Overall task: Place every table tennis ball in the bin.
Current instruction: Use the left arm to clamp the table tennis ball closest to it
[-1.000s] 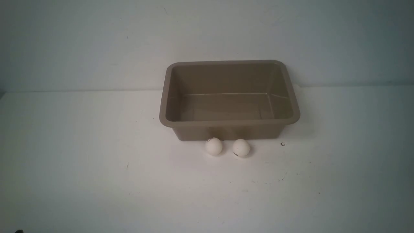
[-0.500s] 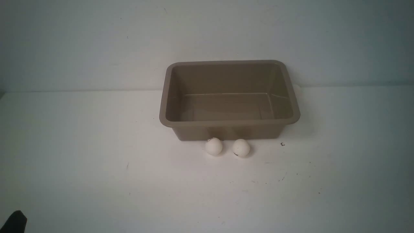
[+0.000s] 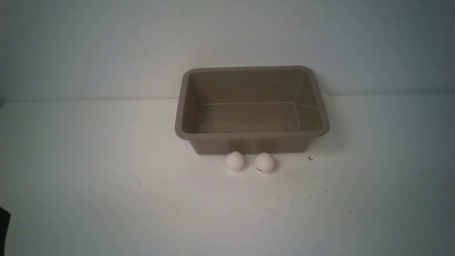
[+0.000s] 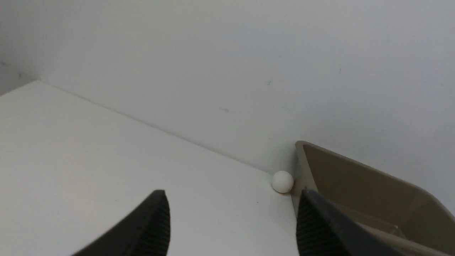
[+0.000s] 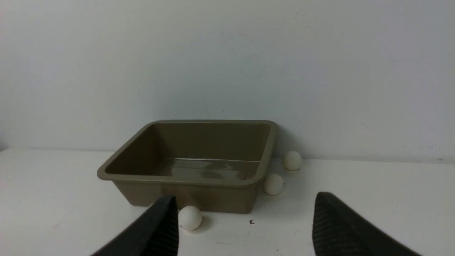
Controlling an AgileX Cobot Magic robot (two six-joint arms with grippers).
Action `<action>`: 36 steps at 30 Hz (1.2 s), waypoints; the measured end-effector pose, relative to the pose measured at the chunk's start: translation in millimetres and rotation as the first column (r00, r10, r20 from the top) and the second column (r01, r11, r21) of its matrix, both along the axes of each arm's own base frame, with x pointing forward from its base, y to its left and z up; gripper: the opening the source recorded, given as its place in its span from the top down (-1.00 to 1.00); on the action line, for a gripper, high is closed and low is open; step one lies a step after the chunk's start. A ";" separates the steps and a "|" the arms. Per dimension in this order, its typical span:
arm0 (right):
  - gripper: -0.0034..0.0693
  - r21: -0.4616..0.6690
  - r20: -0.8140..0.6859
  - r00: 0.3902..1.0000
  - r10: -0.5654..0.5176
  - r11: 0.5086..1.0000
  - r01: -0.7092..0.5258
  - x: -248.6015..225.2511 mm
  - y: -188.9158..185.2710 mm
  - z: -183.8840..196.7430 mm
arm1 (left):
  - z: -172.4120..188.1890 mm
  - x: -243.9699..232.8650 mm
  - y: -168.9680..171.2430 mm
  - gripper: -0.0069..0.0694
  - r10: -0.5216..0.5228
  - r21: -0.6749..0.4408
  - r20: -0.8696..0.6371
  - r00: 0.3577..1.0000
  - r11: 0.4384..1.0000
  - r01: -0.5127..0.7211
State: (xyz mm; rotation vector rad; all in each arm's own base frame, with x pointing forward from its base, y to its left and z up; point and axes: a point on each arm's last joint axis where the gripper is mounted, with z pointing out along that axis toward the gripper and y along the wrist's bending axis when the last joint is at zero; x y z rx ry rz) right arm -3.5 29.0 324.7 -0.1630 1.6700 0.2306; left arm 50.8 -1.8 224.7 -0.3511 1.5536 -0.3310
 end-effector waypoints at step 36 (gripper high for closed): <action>-0.36 -0.131 -0.359 0.930 0.078 0.983 -0.132 285.5 -16.8 24.1 | 70.3 38.0 -9.0 -0.32 -0.134 0.362 -0.245 0.960 0.906 0.218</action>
